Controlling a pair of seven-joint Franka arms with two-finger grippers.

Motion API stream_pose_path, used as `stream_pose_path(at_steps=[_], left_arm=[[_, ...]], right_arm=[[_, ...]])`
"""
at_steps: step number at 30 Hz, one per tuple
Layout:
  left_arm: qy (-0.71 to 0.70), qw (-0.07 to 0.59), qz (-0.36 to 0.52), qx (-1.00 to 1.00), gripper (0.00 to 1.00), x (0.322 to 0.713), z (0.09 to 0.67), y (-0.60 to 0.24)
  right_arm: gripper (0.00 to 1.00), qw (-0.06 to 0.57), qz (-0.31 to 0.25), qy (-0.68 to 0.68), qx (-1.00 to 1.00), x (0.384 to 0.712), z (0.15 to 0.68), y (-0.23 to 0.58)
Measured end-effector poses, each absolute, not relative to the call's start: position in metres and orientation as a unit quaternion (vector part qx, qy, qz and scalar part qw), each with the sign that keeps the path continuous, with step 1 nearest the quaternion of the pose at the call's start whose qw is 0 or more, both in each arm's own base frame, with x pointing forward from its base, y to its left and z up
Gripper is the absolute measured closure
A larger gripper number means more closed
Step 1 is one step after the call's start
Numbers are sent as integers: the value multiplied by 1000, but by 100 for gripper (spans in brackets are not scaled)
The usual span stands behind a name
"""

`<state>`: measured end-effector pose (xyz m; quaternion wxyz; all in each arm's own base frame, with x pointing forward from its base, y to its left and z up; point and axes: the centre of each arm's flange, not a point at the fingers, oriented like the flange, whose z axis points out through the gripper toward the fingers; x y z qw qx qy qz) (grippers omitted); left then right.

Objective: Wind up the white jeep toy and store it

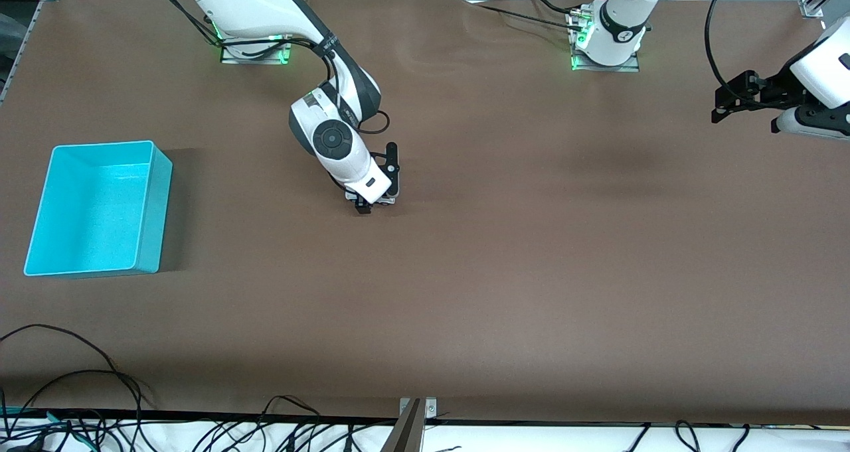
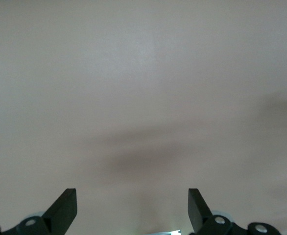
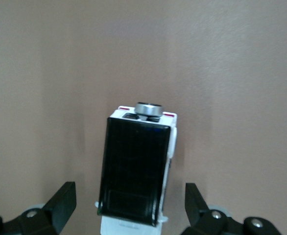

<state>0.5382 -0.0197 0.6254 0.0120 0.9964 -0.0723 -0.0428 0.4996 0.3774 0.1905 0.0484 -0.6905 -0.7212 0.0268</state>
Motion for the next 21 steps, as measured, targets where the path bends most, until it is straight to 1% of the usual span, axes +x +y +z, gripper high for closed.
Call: stream_pose_path(at_steps=[1,2,3,4,8,15,21], left_arm=[[-73,12,-43,996,0,538,625,-20],[-73,12,-43,996,0,538,625,-20],[-73,12,-43,996,0,538,625,-20],[-73,12,-43,996,0,538,625,-21],[-73,12,-43,996,0,538,625,-21],[-73,12,-43,996,0,538,625,-21],[-75,12,-43,996,0,538,626,-22]], right_arm=[[19,48,26,-721,-691,500,190,378],[19,48,26,-721,-691,500,190,378],[30,48,24,-721,-691,500,191,378],[35,48,23,-720,-691,500,191,378],[47,47,21,-719,-694,502,192,377],[48,40,11,-709,-704,516,202,366],[48,32,-1,-689,-724,541,241,335]])
